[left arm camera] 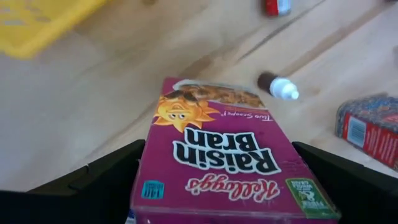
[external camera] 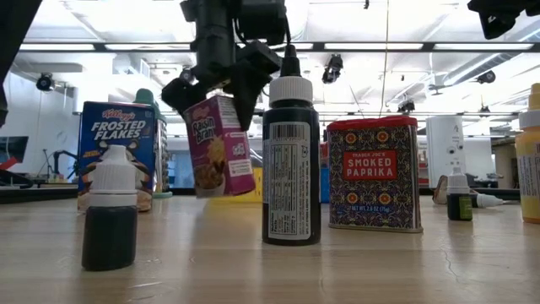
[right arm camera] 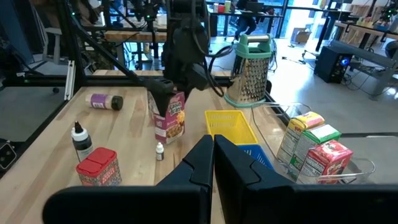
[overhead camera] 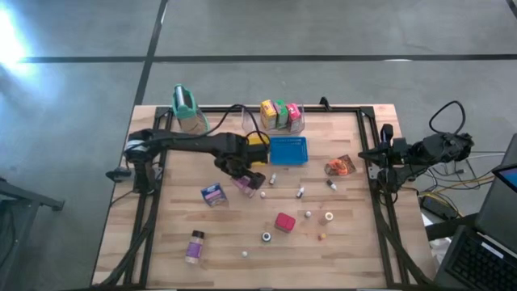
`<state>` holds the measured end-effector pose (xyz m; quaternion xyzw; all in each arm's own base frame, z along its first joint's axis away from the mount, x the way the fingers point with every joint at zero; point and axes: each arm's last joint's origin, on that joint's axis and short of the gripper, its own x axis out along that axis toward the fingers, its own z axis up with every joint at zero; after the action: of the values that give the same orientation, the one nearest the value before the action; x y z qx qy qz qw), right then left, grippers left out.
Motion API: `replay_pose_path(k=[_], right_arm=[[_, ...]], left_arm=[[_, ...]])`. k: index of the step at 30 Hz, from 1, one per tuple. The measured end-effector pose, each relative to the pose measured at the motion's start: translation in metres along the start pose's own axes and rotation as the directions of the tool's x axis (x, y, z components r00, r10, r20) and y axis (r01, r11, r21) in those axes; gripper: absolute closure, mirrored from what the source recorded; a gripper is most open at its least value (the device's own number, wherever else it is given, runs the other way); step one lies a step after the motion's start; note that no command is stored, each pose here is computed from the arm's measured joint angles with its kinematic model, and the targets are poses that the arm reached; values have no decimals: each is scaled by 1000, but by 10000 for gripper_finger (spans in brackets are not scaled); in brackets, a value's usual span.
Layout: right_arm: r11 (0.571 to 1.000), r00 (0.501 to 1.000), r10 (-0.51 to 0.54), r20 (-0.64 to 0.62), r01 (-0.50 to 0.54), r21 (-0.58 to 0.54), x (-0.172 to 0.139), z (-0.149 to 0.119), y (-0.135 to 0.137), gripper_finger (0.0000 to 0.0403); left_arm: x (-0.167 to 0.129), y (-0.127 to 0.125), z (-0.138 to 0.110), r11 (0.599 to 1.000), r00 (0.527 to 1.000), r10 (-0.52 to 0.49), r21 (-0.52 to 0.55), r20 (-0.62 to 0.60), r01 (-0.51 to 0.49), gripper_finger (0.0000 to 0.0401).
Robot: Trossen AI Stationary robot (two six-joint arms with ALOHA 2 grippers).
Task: Pick & Place Kitchen Items
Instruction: Adjust the cereal boxes on the table
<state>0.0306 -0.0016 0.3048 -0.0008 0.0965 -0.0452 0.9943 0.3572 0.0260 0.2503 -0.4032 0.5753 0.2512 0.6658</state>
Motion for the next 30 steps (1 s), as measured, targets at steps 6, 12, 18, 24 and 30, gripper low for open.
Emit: replay_pose_path(k=[6, 12, 18, 24, 30], right_arm=[[1000, 1000, 0, 0, 0, 0, 0, 0, 0, 394], [1000, 1000, 0, 0, 0, -1, 0, 0, 0, 394], [1000, 1000, 0, 0, 0, 0, 0, 0, 0, 394], [1000, 1000, 0, 0, 0, -1, 0, 0, 0, 394], [1000, 1000, 0, 0, 0, -1, 0, 0, 0, 394]], left_arm=[[1, 1, 1, 1000, 999, -23, 15, -22, 23, 1], [7, 7, 1, 999, 996, -34, -26, -85, 32, 1], [8, 13, 1, 999, 993, -12, -33, -115, 8, 1], [5, 12, 9, 998, 997, -39, -45, -59, 37, 1], [4, 11, 11, 999, 999, -42, -31, -28, 41, 1]])
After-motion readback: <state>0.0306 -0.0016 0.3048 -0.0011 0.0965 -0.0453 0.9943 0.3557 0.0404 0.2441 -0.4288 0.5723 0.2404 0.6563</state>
